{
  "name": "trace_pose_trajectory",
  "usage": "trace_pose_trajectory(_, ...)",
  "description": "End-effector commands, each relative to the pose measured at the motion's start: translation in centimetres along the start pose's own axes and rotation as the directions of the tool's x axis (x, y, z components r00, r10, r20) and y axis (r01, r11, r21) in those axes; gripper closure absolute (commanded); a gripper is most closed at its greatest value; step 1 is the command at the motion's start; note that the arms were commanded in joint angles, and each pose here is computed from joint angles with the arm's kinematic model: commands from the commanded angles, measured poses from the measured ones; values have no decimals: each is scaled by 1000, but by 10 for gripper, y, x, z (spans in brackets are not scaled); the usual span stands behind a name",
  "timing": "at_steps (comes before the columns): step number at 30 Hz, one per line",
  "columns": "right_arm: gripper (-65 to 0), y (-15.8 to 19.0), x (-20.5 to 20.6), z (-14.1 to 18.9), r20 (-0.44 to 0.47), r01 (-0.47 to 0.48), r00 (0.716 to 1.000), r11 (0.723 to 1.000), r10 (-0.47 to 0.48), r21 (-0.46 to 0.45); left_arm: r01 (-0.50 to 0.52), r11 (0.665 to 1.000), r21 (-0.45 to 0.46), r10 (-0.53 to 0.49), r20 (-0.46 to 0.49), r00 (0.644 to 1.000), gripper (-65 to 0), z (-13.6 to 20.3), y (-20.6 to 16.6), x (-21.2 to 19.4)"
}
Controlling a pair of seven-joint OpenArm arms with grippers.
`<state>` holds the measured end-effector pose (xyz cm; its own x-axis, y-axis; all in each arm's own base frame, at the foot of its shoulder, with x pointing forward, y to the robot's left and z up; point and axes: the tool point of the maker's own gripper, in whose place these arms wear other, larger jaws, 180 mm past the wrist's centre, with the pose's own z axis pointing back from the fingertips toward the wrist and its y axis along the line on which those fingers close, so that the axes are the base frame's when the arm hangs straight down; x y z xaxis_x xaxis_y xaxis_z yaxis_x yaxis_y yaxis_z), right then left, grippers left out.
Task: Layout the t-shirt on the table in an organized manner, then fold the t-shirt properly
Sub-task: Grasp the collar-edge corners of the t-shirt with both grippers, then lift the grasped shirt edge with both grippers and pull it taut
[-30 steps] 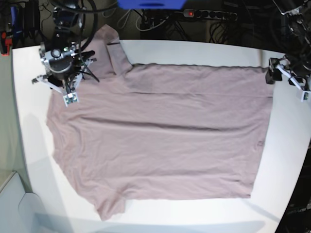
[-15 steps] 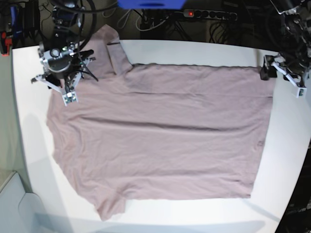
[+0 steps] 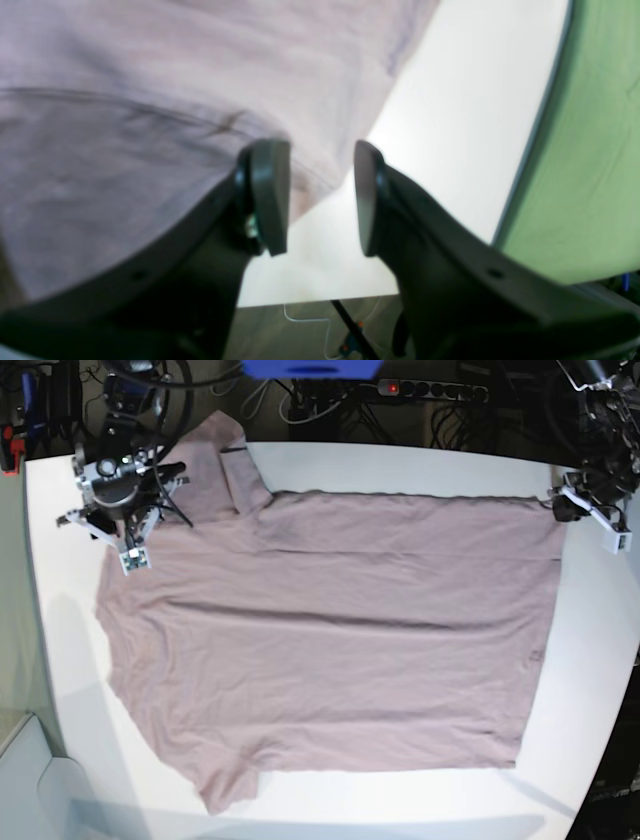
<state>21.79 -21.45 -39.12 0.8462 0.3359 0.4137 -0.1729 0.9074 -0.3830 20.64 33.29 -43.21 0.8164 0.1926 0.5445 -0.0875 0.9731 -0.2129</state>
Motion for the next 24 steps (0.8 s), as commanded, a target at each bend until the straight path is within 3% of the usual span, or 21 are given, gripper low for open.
trace_pose_trajectory(1,-228,-1,1,4,15,-7,1000,1000,7,-5,22,1000,15,-22,-44,999,-54,1,4,-5)
trace_pose_trajectory(8,-231,19,-17,6,-25,13,1000,999,-12,39,53,999,-13,-54,-55,997,-49,-6,-8,-3)
trace_pose_trajectory(13,-282,28,-28,9,-47,21,999,998,-18,58,51,999,-14,-52,-36,998,0,-6,-8,1)
trace_pose_trajectory(17,-303,29,-31,14,-53,18,998,998,-15,57,49,999,-16,-49,-17,999,-3,-7,-9,4)
trace_pose_trajectory(24,-303,34,-40,21,-62,-37,997,995,43,91,49,999,-16,-49,-15,999,-3,-7,-9,4)
